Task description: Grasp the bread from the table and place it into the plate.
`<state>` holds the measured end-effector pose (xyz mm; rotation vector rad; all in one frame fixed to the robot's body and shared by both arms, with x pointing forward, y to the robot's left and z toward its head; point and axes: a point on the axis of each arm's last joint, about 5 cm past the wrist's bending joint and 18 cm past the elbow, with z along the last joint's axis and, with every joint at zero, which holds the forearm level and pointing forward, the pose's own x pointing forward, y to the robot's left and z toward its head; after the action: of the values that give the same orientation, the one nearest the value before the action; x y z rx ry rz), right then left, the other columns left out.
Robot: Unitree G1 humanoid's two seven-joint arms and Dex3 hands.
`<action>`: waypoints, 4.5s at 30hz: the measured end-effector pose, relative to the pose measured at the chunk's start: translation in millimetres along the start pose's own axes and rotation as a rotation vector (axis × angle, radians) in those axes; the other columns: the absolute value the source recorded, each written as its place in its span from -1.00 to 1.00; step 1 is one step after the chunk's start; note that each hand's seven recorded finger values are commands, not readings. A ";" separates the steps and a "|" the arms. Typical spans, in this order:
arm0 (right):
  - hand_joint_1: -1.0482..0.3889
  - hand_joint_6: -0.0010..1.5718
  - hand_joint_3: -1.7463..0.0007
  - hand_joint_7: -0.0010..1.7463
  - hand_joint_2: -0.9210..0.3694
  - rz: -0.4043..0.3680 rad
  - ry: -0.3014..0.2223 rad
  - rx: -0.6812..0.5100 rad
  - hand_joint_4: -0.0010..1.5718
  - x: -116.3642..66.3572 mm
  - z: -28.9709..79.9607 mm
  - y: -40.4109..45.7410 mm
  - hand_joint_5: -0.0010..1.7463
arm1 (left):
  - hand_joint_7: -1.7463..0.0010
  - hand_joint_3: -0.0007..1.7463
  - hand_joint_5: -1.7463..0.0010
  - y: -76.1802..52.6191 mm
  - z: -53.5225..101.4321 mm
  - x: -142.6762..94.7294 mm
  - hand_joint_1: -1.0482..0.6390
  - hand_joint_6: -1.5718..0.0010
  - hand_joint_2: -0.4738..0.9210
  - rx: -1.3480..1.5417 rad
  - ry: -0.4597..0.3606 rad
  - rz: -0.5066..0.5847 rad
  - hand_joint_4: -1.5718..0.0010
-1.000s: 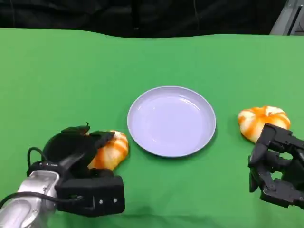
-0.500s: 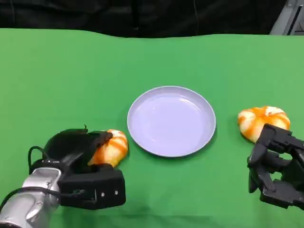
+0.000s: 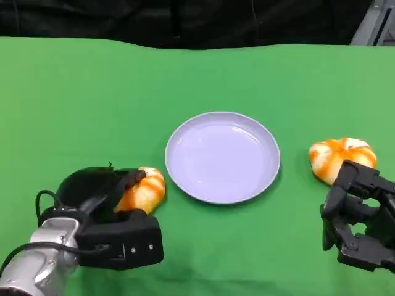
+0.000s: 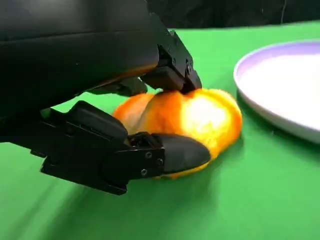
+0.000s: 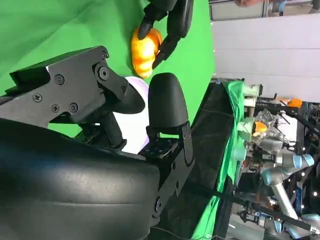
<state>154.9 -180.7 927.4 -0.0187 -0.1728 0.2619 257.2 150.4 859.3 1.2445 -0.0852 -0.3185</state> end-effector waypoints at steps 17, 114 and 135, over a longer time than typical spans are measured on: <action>0.43 -0.15 -0.22 0.80 -0.59 0.001 -0.001 -0.002 0.00 0.0 0.2 0.0 1.00 | -0.80 -0.70 -1.00 -3.2 -1.3 -0.4 0.05 0.17 0.92 -0.014 -0.006 0.284 -0.02; 0.44 -0.15 -0.28 0.78 -0.57 -0.005 -0.002 0.026 0.01 0.2 -1.1 14.6 1.00 | -0.90 0.50 -0.99 83.7 24.3 -66.5 0.28 0.01 0.48 -1.251 -0.342 -0.046 -0.13; 0.46 -0.15 -0.24 0.80 -0.59 -0.019 0.020 0.014 0.02 1.3 -8.4 5.7 1.00 | -1.00 0.47 -1.00 49.4 -20.9 -130.9 0.33 0.08 0.68 -1.562 -0.169 -0.006 -0.21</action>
<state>156.2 -174.8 919.0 -0.0059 -0.1511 0.2435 146.8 220.7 913.2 -0.3301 0.0340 -0.3620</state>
